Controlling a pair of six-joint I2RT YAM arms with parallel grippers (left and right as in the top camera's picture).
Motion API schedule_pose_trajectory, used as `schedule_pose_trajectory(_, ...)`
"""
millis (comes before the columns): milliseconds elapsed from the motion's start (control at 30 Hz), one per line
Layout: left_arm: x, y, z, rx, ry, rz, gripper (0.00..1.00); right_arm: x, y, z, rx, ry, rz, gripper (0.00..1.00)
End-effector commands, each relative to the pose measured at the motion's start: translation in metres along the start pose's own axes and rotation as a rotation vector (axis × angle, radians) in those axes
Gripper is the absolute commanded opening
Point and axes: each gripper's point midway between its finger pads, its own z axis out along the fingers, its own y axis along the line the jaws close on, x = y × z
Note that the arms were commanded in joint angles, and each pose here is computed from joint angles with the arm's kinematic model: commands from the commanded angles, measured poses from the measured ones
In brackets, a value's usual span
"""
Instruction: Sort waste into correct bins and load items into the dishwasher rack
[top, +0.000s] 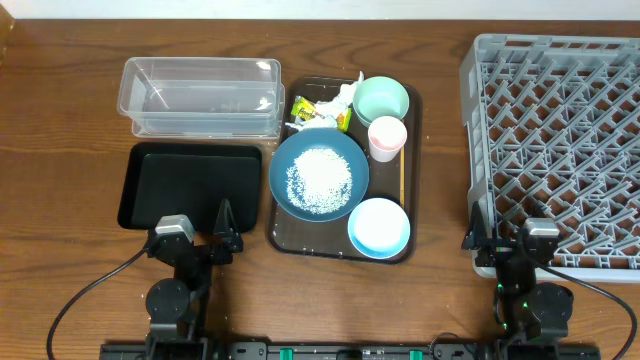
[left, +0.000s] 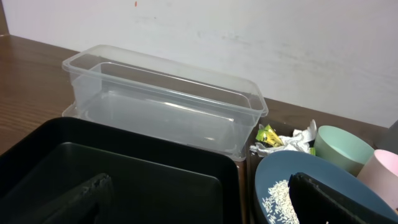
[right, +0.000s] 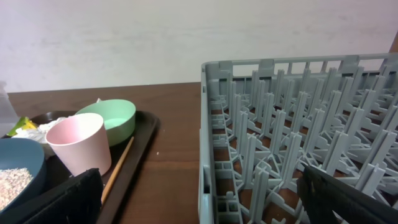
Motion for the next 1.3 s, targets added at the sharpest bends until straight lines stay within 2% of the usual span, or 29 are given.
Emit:
schedule_pose_trajectory(0, 0.015, 0.004, 0.0, -0.016, 0.049, 0.027, 0.92, 0.0, -0.003, 0.0, 0.014, -0.003, -0.012, 0.99)
schedule_pose_trajectory(1167, 0.015, 0.004, 0.0, -0.016, 0.049, 0.027, 0.92, 0.0, -0.003, 0.0, 0.014, -0.003, -0.012, 0.99)
schedule_pose_trajectory(1267, -0.005, -0.002, 0.001, 0.011, -0.033, 0.011, 0.92, 0.0, -0.003, 0.0, 0.015, -0.003, -0.012, 0.99)
